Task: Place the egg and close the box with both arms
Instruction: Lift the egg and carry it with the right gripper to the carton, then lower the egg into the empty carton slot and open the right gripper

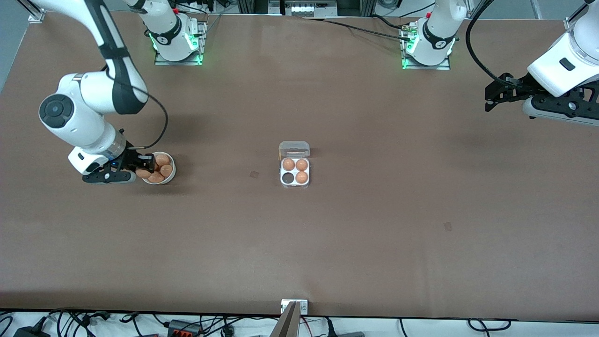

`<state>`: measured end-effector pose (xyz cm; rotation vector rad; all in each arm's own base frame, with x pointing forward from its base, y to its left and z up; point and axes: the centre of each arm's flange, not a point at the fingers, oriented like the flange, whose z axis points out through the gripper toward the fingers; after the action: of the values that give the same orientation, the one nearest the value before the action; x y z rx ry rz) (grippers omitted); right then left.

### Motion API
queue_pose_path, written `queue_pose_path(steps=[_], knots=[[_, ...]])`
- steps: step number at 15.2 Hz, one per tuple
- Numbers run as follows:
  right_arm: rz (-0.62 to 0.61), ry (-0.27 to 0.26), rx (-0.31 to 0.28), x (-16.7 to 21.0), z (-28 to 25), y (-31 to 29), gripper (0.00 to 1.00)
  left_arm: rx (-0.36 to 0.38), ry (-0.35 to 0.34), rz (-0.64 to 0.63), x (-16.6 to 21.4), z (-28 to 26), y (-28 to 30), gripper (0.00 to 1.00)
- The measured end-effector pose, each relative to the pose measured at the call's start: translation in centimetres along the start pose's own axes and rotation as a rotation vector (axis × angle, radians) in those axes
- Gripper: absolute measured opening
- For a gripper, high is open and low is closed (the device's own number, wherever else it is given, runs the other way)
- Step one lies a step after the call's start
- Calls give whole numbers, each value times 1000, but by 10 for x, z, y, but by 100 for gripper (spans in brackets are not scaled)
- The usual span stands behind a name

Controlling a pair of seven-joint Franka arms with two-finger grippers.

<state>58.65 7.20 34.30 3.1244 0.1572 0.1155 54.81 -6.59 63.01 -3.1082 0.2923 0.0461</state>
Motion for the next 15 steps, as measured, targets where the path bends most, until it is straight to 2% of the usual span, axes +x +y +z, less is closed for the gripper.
queue_pose_path(steps=[2,4,9,12,15], knots=[[-37,30,7,8,-15,-38,46,0,0,0,0,0,0,100],[-25,49,18,12,-22,-82,46,0,0,0,0,0,0,100],[90,55,46,11,-10,-217,46,0,0,0,0,0,0,100],[151,88,25,5,3,-297,46,0,0,0,0,0,0,100],[179,108,-10,-7,31,-353,46,0,0,0,0,0,0,100]])
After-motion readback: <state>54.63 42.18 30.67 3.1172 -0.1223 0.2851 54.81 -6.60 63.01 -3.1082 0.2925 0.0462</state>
